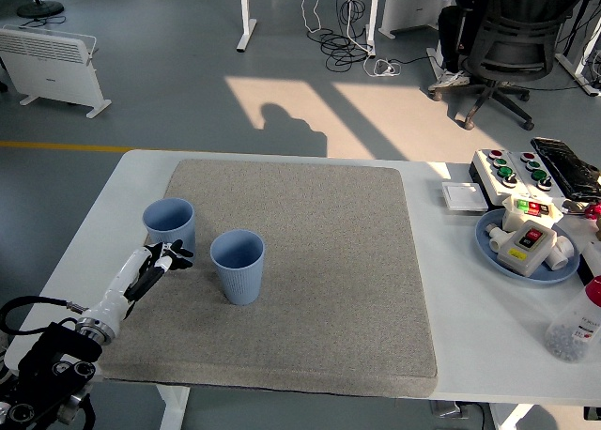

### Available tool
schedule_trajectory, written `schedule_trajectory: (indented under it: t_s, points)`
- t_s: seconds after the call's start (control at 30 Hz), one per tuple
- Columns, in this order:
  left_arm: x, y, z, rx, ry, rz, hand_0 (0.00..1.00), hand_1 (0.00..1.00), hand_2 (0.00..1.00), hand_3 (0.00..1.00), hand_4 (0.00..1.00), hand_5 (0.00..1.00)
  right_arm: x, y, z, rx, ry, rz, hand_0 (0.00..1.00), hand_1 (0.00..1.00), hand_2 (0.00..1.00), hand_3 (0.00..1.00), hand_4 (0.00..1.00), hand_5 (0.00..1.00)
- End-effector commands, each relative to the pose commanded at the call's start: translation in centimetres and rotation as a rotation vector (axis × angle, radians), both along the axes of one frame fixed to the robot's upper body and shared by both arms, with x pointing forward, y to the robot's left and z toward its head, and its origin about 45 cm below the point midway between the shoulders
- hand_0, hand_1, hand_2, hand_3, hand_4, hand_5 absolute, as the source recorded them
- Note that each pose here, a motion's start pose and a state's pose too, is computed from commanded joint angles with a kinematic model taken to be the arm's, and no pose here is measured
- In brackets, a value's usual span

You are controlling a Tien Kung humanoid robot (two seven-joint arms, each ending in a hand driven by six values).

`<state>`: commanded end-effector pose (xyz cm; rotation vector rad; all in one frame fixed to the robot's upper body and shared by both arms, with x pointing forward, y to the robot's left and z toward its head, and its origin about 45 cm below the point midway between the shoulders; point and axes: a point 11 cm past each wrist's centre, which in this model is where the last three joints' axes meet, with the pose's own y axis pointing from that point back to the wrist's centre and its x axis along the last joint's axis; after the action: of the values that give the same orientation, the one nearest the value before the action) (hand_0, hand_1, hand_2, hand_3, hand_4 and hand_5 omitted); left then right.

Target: Push cup pick cup insert cup

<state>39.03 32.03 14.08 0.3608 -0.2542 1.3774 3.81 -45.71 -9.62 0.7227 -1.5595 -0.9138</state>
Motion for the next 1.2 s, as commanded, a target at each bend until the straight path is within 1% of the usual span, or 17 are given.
schedule_trajectory:
  t_s: [0.17,0.2,0.27,0.4,0.43,0.47,0.5,0.57,0.63,0.8,0.83,0.9,0.93,0.97,1.0,1.07,1.2]
  points:
    - [-0.60,0.4,0.3,0.011,-0.002,0.006,0.676,0.599,0.537,0.541,0.635,0.998,-0.2,0.0,0.0,-0.001,0.004,0.000,0.688,0.618,0.643,0.552,0.104,0.420]
    - [-0.74,0.6,0.5,0.012,-0.004,0.009,0.550,0.580,0.533,0.536,0.634,0.998,-0.2,0.0,0.0,-0.001,0.004,0.000,0.688,0.618,0.643,0.552,0.104,0.420]
    - [-1.11,0.9,0.8,0.008,-0.009,0.015,0.550,0.580,0.533,0.536,0.634,0.998,-0.2,-0.1,0.0,-0.001,0.005,-0.001,0.688,0.618,0.643,0.552,0.104,0.420]
    - [-1.62,1.5,2.6,0.023,-0.069,0.033,0.550,0.580,0.533,0.536,0.634,0.998,-0.2,0.0,0.0,0.000,0.001,-0.006,0.688,0.618,0.643,0.552,0.104,0.420]
    - [-1.62,1.4,3.1,0.025,-0.085,0.032,0.463,0.561,0.530,0.534,0.621,0.998,-0.2,0.0,0.0,0.000,0.000,-0.007,0.688,0.617,0.642,0.552,0.105,0.418]
    - [-1.63,1.4,3.2,0.025,-0.089,0.032,0.463,0.561,0.530,0.534,0.621,0.998,-0.2,0.0,0.0,0.000,-0.001,-0.007,0.688,0.617,0.642,0.552,0.105,0.418]
    - [-1.64,1.5,3.8,0.031,-0.109,0.035,0.463,0.561,0.530,0.534,0.621,0.998,-0.1,0.0,0.0,0.000,-0.002,-0.008,0.688,0.617,0.642,0.552,0.105,0.418]
    - [-1.54,1.8,6.0,0.045,-0.175,0.041,0.463,0.561,0.530,0.534,0.621,0.998,0.0,0.0,0.0,0.001,-0.004,-0.010,0.688,0.617,0.642,0.552,0.105,0.418]
    - [-1.48,1.7,7.6,0.054,-0.221,0.036,0.455,0.570,0.536,0.545,0.639,0.998,0.0,0.0,0.0,0.000,-0.005,-0.011,0.688,0.617,0.642,0.552,0.104,0.418]
    - [-1.50,0.9,12.1,0.115,-0.327,-0.011,0.455,0.570,0.536,0.545,0.639,0.998,0.1,-0.1,0.1,-0.001,-0.007,-0.014,0.688,0.617,0.642,0.552,0.104,0.418]
    - [-1.56,0.5,12.9,0.133,-0.348,-0.026,0.448,0.580,0.573,0.577,0.757,0.806,0.1,-0.1,0.1,-0.001,-0.008,-0.013,0.689,0.617,0.643,0.552,0.104,0.417]
    - [-1.48,0.0,14.0,0.187,-0.371,-0.048,0.448,0.580,0.573,0.577,0.757,0.806,0.2,-0.1,0.1,-0.002,-0.008,-0.013,0.689,0.617,0.643,0.552,0.104,0.417]
    - [-1.24,-0.6,14.7,0.232,-0.365,-0.087,0.448,0.580,0.573,0.577,0.757,0.806,0.2,-0.1,0.1,-0.001,-0.007,-0.014,0.689,0.617,0.643,0.552,0.104,0.417]
    - [-1.16,-1.0,14.8,0.279,-0.352,-0.120,0.448,0.580,0.573,0.577,0.757,0.806,0.2,-0.1,0.1,-0.001,-0.007,-0.014,0.689,0.617,0.643,0.552,0.104,0.417]
    - [-0.98,-1.4,14.9,0.330,-0.342,-0.153,0.923,0.959,0.966,0.878,0.917,0.378,0.2,-0.1,0.1,-0.001,-0.007,-0.014,0.690,0.615,0.642,0.552,0.104,0.416]
    - [-0.39,-2.9,15.0,0.458,-0.311,-0.259,0.923,0.959,0.966,0.878,0.917,0.378,0.3,-0.2,0.1,-0.001,-0.007,-0.012,0.690,0.615,0.642,0.552,0.104,0.416]
    - [0.58,-4.4,14.7,0.683,-0.271,-0.388,0.923,0.959,0.966,0.878,0.917,0.378,0.4,-0.2,0.1,-0.001,-0.006,-0.009,0.690,0.615,0.642,0.552,0.104,0.416]
